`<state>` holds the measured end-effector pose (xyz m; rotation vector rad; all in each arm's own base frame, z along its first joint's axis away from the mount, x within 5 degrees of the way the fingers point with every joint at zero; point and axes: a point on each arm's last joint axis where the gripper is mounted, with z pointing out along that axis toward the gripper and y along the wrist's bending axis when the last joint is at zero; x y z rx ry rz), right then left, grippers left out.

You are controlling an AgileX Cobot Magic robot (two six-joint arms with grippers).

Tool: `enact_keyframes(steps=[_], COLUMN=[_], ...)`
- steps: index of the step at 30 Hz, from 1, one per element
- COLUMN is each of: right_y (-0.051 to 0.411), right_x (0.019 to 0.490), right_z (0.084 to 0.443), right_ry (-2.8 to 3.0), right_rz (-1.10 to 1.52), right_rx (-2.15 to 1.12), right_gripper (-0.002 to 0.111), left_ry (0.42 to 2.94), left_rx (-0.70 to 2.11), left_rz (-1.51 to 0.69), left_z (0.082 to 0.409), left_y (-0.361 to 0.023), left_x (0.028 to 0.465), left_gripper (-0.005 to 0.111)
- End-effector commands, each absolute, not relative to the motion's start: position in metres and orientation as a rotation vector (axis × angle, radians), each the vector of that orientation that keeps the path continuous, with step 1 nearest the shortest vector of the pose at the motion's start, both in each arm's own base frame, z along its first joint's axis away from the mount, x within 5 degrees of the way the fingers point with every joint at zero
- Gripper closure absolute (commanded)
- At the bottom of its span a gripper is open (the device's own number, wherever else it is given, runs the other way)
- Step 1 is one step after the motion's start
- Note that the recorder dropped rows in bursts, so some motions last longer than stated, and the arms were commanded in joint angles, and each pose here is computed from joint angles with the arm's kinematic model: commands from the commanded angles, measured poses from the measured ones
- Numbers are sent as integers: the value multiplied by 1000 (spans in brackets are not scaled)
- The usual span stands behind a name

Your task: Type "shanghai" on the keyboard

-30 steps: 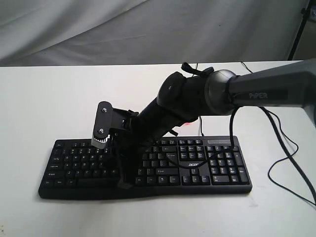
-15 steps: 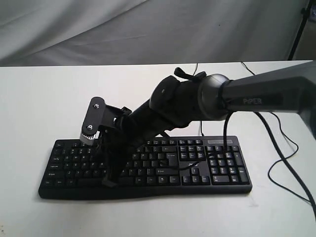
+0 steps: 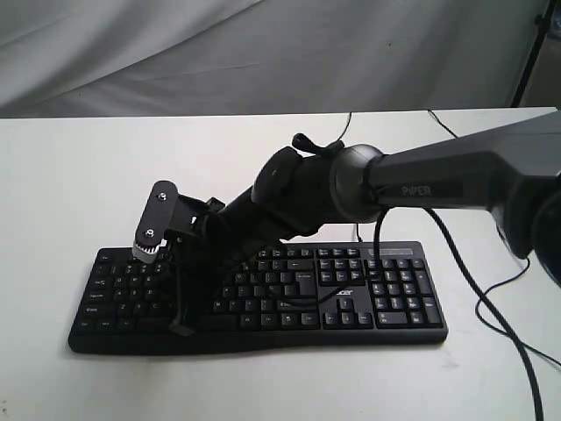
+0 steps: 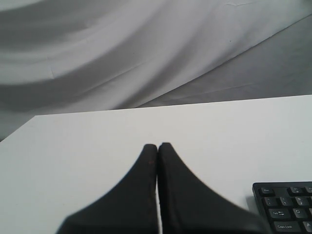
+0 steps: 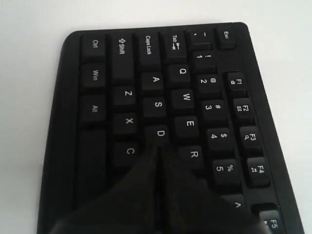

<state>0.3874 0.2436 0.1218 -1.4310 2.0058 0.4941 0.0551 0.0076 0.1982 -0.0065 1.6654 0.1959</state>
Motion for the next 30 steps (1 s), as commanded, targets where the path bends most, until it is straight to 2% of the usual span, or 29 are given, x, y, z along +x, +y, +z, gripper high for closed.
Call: enact_keyframes(steps=[1, 30], right_y=[244, 237], right_x=[387, 390], right_z=[125, 122], right_ry=[1995, 1985], right_rz=[499, 425], right_rx=[-1450, -1513], right_gripper=[108, 108], left_ry=[1671, 1671], left_rx=[-6, -6], left_rz=[190, 190], left_z=[196, 196], left_y=[7, 7], left_x=[56, 56], left_gripper=[106, 106])
